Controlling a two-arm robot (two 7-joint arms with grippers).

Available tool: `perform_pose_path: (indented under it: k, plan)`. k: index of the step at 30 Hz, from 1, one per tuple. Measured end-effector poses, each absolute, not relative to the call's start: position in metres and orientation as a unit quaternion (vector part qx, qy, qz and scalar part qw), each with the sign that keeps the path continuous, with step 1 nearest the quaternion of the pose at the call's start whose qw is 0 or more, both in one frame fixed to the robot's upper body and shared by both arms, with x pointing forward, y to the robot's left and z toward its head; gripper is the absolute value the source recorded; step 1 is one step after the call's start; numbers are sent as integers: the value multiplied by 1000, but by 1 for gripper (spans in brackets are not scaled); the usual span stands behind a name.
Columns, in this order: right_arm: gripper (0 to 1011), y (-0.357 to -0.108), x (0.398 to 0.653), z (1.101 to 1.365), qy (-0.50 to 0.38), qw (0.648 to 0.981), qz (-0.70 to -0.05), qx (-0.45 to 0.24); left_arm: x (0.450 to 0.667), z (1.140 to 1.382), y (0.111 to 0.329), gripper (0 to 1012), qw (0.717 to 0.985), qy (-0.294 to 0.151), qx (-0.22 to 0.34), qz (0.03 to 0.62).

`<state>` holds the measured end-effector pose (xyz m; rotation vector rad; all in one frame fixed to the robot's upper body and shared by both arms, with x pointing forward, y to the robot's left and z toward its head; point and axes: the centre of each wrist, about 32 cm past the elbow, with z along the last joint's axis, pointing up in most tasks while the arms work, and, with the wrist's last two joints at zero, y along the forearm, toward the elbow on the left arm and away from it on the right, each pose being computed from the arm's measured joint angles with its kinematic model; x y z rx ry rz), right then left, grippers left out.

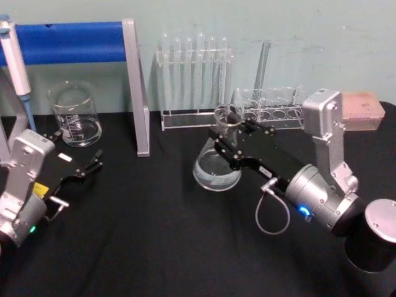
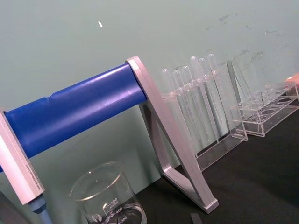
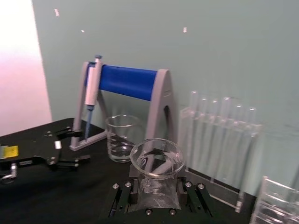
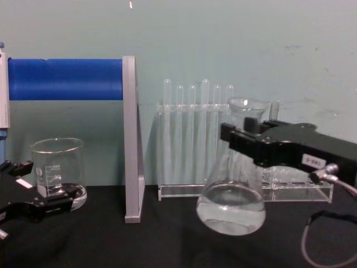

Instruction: Grasp the erlenmeyer flask with one hand, shake it three times, then place it back.

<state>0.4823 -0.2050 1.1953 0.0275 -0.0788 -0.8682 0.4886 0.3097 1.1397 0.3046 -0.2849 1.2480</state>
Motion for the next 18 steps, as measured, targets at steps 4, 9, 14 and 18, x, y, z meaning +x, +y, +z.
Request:
perform_pose_path:
  k: [4,9,14,18]
  plan:
    - [453,-203,486,1194,-34,915,-402,15,489,1140,310,1001,791,-132,141,580]
    - [453,-203,488,1193,-34,920,-391,14,489,1140,310,1001,791,-132,141,580]
    - [453,-209,490,1190,-31,923,-383,12,489,1140,310,1001,791,-132,141,580]
    - [453,-213,490,1186,-30,925,-377,10,489,1140,310,1001,791,-132,141,580]
